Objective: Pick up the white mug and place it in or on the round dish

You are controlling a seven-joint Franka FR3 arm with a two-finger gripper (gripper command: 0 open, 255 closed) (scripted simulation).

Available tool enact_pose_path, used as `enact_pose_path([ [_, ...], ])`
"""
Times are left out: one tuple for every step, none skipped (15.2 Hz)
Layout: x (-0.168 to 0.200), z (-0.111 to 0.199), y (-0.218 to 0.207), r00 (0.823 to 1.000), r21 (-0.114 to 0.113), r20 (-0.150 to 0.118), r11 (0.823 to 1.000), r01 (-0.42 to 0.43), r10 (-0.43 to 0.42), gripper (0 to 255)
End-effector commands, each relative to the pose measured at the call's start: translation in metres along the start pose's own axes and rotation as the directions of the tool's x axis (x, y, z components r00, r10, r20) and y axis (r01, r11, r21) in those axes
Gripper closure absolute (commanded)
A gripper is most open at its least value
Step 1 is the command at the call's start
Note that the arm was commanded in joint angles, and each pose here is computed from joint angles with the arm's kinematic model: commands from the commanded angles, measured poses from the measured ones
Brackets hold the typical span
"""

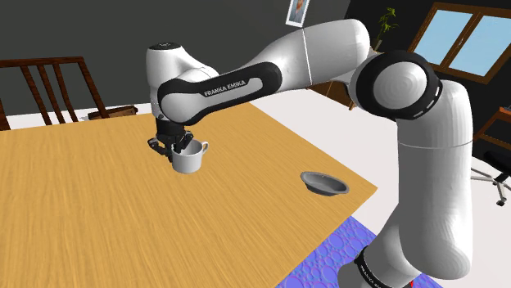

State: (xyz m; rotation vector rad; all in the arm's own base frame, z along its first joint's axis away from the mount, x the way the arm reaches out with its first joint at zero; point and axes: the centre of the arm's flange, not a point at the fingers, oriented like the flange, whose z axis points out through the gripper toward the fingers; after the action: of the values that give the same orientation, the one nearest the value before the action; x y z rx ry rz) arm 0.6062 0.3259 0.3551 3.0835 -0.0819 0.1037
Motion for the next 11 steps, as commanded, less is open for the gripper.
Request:
enact_pose_path([
  [0.0,-0.01,0.0,1.0,0.0,0.0,1.0,0.0,0.0,255],
  [0.001,-0.015,0.001,1.0,0.0,0.0,1.0,0.0,0.0,255],
  [0.001,-0.02,0.001,1.0,0.0,0.0,1.0,0.0,0.0,255],
  [0.001,-0.025,0.001,1.0,0.0,0.0,1.0,0.0,0.0,255],
  [0.002,-0.031,0.001,1.0,0.0,0.0,1.0,0.0,0.0,255],
  [0.002,-0.036,0.002,1.0,0.0,0.0,1.0,0.0,0.0,255],
  [0.003,-0.041,0.002,1.0,0.0,0.0,1.0,0.0,0.0,255],
  [0.003,-0.046,0.002,1.0,0.0,0.0,1.0,0.0,0.0,255],
  [0.003,-0.052,0.002,1.0,0.0,0.0,1.0,0.0,0.0,255],
  [0.004,-0.057,0.003,1.0,0.0,0.0,1.0,0.0,0.0,255],
  [0.004,-0.062,0.003,1.0,0.0,0.0,1.0,0.0,0.0,255],
])
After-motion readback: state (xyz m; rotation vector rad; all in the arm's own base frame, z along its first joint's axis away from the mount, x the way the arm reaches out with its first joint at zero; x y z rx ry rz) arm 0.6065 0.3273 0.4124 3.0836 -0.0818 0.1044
